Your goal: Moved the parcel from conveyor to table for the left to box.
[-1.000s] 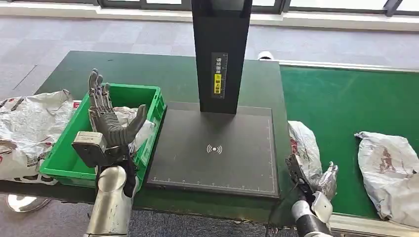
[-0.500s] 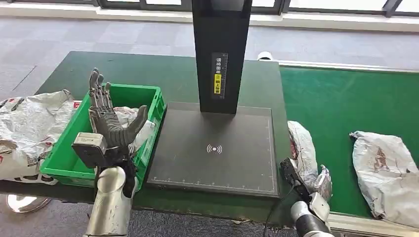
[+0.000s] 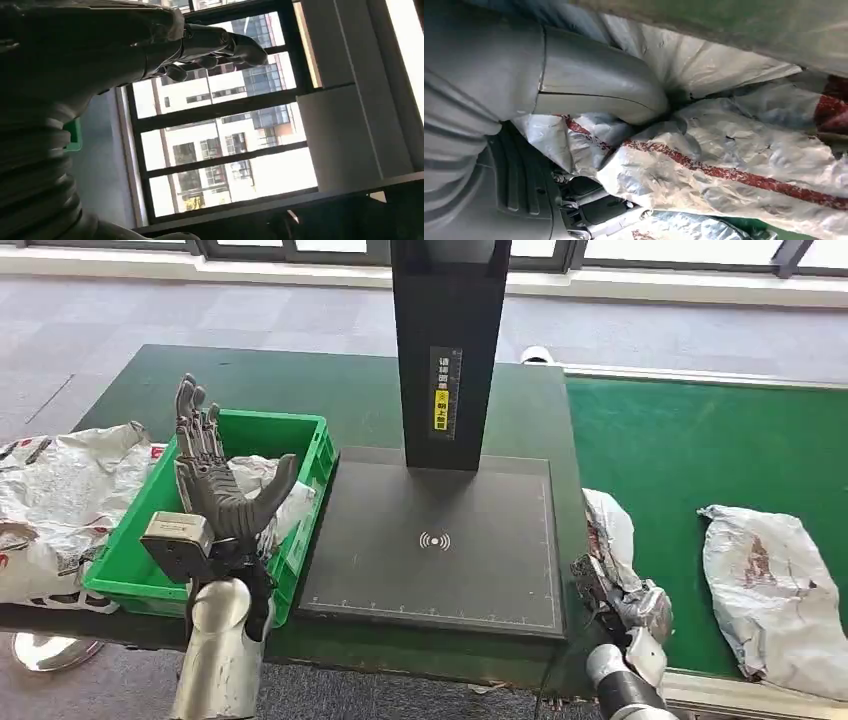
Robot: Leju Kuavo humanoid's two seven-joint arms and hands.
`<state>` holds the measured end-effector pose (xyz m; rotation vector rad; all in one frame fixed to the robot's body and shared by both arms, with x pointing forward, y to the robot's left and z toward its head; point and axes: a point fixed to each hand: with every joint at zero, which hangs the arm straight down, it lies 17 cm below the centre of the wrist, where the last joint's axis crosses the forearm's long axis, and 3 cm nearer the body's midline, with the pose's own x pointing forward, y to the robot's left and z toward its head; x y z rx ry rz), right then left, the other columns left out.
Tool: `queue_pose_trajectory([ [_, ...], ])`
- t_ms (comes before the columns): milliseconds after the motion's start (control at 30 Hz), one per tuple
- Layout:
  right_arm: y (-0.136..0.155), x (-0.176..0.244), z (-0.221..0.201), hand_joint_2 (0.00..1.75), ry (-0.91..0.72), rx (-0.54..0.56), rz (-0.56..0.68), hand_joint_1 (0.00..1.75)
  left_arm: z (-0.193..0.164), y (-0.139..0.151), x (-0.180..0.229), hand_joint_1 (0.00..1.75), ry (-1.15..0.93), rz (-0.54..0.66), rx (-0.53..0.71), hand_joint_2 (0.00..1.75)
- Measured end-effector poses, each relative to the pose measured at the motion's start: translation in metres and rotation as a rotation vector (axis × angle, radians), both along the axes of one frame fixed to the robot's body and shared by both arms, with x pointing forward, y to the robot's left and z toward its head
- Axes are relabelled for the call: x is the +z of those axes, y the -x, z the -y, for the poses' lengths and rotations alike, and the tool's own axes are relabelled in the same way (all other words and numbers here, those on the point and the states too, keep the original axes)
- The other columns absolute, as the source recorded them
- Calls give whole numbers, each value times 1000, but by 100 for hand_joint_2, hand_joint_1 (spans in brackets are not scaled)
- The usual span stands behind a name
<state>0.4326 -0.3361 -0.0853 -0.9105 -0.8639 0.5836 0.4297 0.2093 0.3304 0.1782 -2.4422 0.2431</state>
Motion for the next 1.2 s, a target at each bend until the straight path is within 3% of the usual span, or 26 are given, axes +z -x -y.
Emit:
queue_pose_trajectory([
  [267, -5, 19, 3, 175, 11, -6, 127, 175, -1, 1, 1, 0, -4, 2, 6, 175],
  [400, -11, 90, -19, 175, 50, 136, 471, 175, -2, 2, -1, 0, -4, 0, 9, 175],
  [467, -5, 123, -23, 175, 63, 151, 596, 175, -2, 3, -1, 0, -4, -2, 9, 175],
  [500, 1, 123, -23, 175, 59, 145, 601, 175, -2, 3, -2, 0, -4, -2, 9, 175],
  [633, 21, 227, 16, 175, 136, 48, 928, 175, -4, 2, -3, 0, 4, -5, 15, 175],
  [700, 36, 265, 20, 175, 183, 39, 1023, 175, -5, 2, -3, 0, 11, -7, 16, 175],
  [900, 65, 347, 7, 175, 254, 58, 1206, 175, -3, 3, -8, 0, 30, -17, 12, 175],
  [1100, 72, 371, -23, 175, 252, 128, 1264, 175, -3, 3, -10, 0, 43, -21, 10, 175],
  [1200, 70, 374, -53, 175, 256, 222, 1276, 175, 0, 4, -10, 0, 42, -23, 1, 175],
])
